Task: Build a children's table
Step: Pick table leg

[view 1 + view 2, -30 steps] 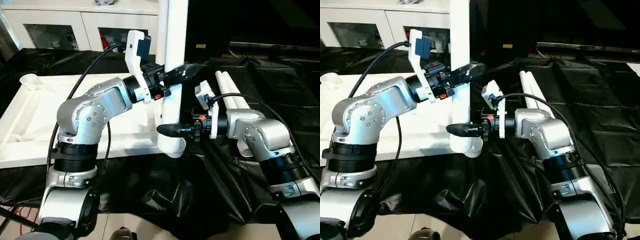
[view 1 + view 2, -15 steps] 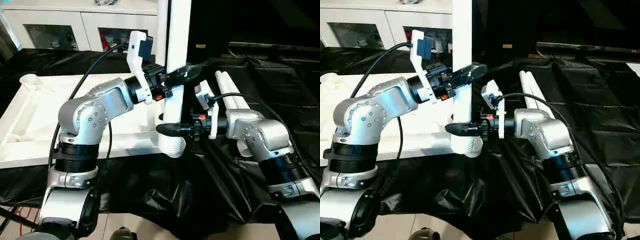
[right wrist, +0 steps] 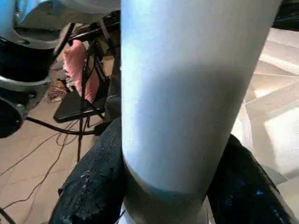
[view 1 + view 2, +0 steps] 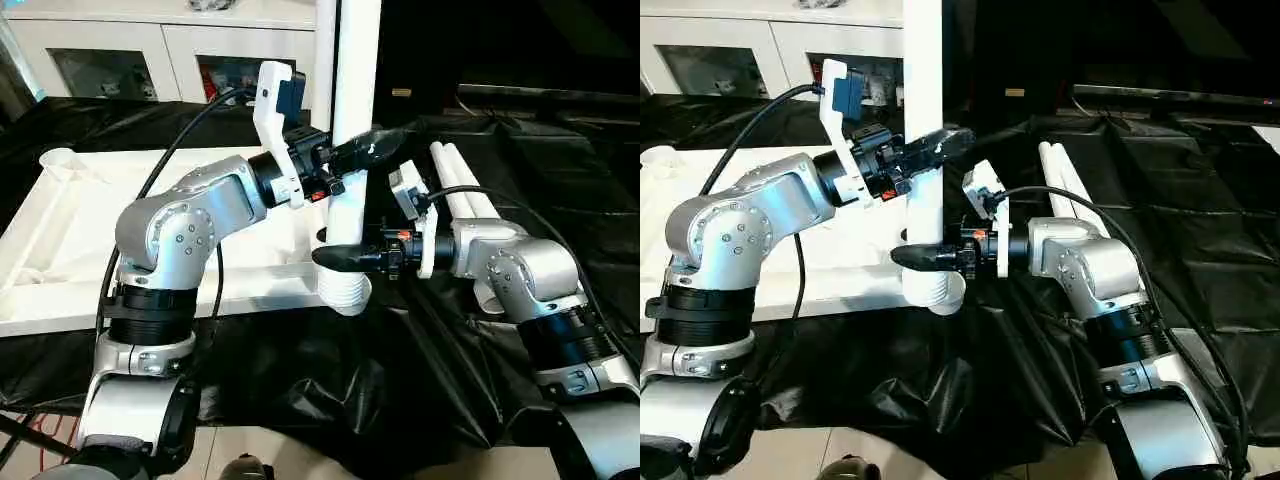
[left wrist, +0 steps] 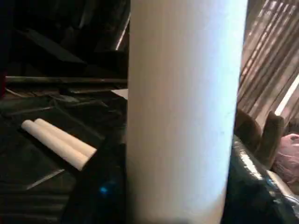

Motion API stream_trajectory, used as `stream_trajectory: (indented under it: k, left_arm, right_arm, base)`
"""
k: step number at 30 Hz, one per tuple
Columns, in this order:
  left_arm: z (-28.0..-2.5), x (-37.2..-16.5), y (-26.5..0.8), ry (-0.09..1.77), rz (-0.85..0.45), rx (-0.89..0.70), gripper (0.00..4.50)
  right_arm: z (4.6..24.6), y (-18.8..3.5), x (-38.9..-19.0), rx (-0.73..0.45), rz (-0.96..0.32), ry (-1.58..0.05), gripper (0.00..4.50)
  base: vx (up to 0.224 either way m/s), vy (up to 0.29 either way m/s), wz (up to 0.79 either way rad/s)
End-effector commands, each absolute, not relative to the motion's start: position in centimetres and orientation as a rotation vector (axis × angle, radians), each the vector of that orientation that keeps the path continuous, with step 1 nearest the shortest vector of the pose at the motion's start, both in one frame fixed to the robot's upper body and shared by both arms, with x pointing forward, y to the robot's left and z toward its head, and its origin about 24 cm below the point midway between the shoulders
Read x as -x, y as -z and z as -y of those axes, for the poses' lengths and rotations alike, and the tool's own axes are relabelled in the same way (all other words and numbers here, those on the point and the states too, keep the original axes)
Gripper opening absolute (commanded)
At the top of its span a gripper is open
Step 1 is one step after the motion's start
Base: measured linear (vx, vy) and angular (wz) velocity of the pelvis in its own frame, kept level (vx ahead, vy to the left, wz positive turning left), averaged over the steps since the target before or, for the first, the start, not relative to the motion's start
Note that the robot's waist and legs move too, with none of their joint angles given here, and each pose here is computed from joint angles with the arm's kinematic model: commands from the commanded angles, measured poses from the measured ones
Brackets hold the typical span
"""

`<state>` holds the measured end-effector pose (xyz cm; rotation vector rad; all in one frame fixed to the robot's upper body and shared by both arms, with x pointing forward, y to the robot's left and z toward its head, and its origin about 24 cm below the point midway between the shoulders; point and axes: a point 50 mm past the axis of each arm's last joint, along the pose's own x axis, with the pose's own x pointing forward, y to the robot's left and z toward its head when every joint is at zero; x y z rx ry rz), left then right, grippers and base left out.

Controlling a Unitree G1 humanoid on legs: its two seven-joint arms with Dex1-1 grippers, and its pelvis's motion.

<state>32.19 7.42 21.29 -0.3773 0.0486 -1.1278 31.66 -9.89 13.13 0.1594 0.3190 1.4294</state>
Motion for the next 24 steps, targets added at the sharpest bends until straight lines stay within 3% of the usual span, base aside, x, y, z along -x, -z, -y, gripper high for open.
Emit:
stream_trajectory:
  k: [1,3,7,12,17,19,21,22,23,24]
  left_arm:
    - [-6.9,-31.7,-21.8,1.172,-0.025,0.375,2.74]
    - [-7.0,-32.2,-22.1,1.135,0.029,0.384,2.98]
    - [-7.5,-32.9,-23.4,1.053,0.151,0.440,3.01]
    - [-10.5,-34.8,-26.1,0.844,0.363,0.643,3.01]
    - [-12.7,-34.8,-26.5,0.807,0.438,0.613,3.01]
    - [-14.0,-35.2,-25.5,0.746,0.382,0.475,3.01]
    - [-14.3,-35.5,-24.8,0.723,0.332,0.398,3.01]
    - [-14.4,-35.7,-23.7,0.698,0.291,0.243,3.01]
    - [-14.4,-35.7,-23.2,0.700,0.270,0.195,3.01]
    - [-14.6,-35.7,-20.5,0.719,0.159,-0.030,3.01]
  right_arm:
    - [10.2,-13.3,-31.8,-0.151,-0.300,-1.408,1.91]
    - [10.1,-13.2,-31.7,-0.155,-0.293,-1.402,1.90]
    - [10.0,-13.1,-31.7,-0.165,-0.277,-1.380,1.90]
    - [10.0,-13.2,-32.1,-0.242,-0.225,-1.301,1.90]
    - [10.2,-13.1,-32.7,-0.291,-0.175,-1.176,1.90]
    - [10.6,-13.0,-33.7,-0.293,-0.127,-1.017,1.90]
    - [10.8,-13.0,-33.9,-0.289,-0.113,-0.975,1.90]
    - [10.8,-12.9,-34.2,-0.265,-0.099,-0.923,1.90]
    - [10.9,-12.8,-34.3,-0.254,-0.098,-0.904,1.90]
    - [10.9,-12.5,-34.5,-0.196,-0.084,-0.826,1.90]
  base:
    - [0.000,0.000,0.00]
    - [0.000,0.000,0.00]
    - [0.000,0.000,0.00]
    - [0.000,0.000,0.00]
    - [0.000,0.000,0.00]
    - [0.000,0.000,0.00]
    - [0.000,0.000,0.00]
    - [0.000,0.000,0.00]
    - [0.000,0.000,0.00]
    - [0.000,0.000,0.00]
